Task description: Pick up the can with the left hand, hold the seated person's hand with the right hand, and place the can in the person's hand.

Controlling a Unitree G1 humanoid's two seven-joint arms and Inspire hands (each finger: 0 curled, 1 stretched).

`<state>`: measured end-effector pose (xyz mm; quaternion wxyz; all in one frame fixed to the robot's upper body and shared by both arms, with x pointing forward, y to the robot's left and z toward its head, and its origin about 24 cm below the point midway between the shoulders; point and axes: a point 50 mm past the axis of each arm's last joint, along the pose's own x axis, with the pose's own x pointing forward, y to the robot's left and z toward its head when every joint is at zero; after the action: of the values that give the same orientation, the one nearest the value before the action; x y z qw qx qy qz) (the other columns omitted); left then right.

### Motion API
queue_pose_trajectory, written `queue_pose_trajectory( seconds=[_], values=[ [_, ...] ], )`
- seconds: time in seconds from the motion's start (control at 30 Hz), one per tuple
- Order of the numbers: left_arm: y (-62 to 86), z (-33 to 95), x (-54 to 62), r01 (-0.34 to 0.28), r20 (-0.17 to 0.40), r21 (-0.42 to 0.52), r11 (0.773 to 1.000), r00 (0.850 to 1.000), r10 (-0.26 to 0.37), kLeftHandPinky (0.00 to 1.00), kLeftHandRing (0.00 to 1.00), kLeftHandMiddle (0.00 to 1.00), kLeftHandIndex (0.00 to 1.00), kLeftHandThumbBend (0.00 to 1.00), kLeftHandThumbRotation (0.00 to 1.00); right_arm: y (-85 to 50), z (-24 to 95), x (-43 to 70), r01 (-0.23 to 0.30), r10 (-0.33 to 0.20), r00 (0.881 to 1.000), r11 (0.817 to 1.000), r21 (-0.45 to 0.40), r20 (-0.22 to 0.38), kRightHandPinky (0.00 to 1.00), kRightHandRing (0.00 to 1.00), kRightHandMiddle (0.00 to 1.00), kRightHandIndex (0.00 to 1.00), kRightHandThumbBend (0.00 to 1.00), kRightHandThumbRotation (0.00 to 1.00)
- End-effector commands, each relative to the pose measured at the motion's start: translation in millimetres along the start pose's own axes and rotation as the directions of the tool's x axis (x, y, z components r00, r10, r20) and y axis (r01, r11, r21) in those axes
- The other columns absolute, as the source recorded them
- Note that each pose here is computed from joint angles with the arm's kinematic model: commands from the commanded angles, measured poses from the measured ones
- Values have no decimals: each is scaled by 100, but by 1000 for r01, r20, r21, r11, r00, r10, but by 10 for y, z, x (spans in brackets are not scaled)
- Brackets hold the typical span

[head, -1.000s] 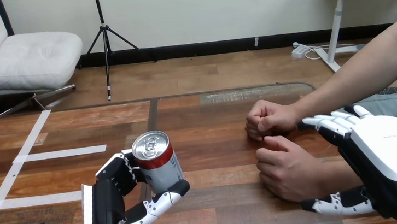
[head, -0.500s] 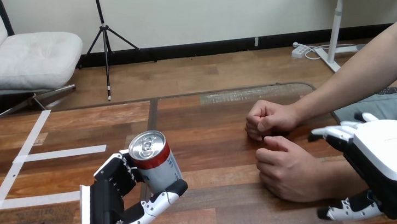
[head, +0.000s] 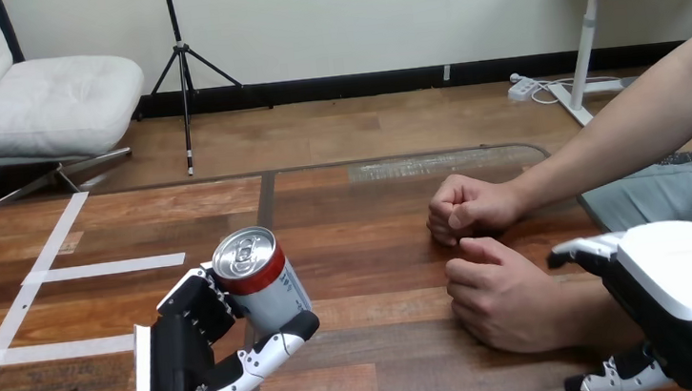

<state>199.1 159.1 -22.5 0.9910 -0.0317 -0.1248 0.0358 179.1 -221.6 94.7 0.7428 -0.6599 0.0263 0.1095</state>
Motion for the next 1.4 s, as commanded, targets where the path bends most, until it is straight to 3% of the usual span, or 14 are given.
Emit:
queue_pose_trajectory(
  seconds=[0.0,0.3,0.63,0.87,1.13,1.37],
  values=[
    [-39,128,235,19,91,-29,999,996,-16,39,43,49,51,71,0,-239,37,35,59,-58,998,994,-90,19,90,85,83,80,91,24],
    [-33,155,220,23,107,-5,1000,994,-22,39,44,50,52,72,0,-304,-7,30,41,-42,999,993,-108,-5,87,83,82,78,92,24],
    [-11,174,183,13,111,0,1000,994,-13,39,43,49,52,72,0,-285,-48,36,19,-24,999,992,-123,-36,86,83,81,78,92,22],
    [18,190,169,16,123,-6,1000,992,-15,39,43,49,52,72,0,-281,-44,42,8,-14,999,991,-136,-46,86,83,81,78,92,21],
    [72,217,162,14,133,50,999,991,-20,39,43,49,52,72,0,-259,-18,67,4,-13,998,989,-145,-61,85,83,81,78,92,22],
    [87,226,141,8,129,49,999,992,-14,40,43,49,51,73,0,-235,11,80,0,-10,998,989,-151,-63,89,84,82,79,91,21]
  ],
)
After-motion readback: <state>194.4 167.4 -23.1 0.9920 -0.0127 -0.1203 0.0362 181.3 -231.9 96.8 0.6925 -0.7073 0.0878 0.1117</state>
